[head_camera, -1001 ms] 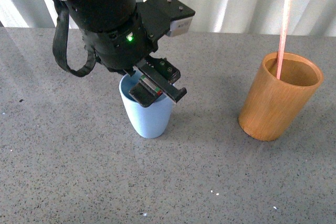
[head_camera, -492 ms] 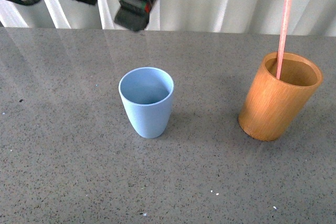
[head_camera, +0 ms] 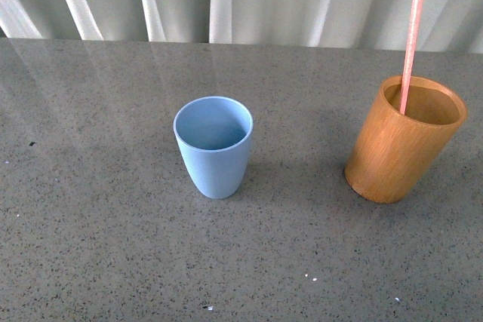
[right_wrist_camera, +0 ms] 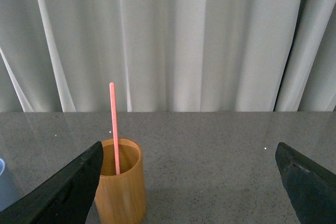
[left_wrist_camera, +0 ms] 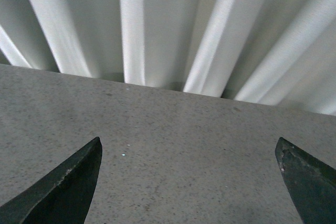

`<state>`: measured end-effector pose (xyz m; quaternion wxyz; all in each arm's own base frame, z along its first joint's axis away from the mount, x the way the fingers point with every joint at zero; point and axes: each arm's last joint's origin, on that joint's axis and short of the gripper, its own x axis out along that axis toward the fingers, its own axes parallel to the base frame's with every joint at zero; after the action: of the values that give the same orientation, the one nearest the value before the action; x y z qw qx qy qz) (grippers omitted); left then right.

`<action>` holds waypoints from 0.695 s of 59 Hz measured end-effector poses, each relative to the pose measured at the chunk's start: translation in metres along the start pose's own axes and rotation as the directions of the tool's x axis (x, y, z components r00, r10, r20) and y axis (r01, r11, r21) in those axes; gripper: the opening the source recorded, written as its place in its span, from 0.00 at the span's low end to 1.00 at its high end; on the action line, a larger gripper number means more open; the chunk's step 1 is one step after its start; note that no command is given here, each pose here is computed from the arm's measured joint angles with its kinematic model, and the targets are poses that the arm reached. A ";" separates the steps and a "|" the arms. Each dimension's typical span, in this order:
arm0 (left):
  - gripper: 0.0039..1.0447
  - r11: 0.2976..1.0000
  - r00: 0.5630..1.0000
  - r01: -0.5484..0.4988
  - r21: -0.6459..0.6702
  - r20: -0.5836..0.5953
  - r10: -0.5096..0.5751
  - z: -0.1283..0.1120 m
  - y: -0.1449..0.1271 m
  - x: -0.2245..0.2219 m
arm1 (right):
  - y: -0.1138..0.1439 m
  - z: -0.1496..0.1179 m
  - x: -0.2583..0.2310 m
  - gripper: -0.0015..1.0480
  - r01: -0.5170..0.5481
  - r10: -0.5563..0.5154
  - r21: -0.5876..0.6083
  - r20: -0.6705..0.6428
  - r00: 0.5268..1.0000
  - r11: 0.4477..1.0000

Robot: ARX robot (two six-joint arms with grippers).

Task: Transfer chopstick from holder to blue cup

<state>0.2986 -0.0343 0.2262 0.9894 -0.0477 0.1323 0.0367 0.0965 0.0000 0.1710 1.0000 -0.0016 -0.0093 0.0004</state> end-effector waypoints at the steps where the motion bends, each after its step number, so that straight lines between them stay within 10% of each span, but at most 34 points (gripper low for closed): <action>1: 0.94 1.000 1.000 0.000 -0.001 0.000 0.000 0.000 0.000 0.000 | 0.000 0.000 0.000 0.90 0.000 0.000 0.000 0.000 1.000 1.000; 13: 0.63 0.994 0.966 0.078 0.076 0.241 -0.095 -0.020 0.011 -0.024 | 0.000 0.000 0.000 0.90 0.000 0.000 0.000 0.000 1.000 1.000; 34: 0.04 0.993 0.964 0.072 0.097 0.247 -0.094 -0.056 0.033 -0.073 | 0.000 0.000 0.000 0.90 0.000 0.000 0.000 0.000 1.000 1.000; 41: 0.03 0.994 0.964 0.060 0.097 0.251 -0.082 -0.065 0.046 -0.088 | 0.000 0.000 0.000 0.90 0.000 0.000 0.000 0.000 1.000 1.000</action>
<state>0.1928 -0.0007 0.1833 1.0000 -0.0035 0.0037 0.0012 0.0965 0.0000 0.1710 1.0000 -0.0016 -0.0094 0.0002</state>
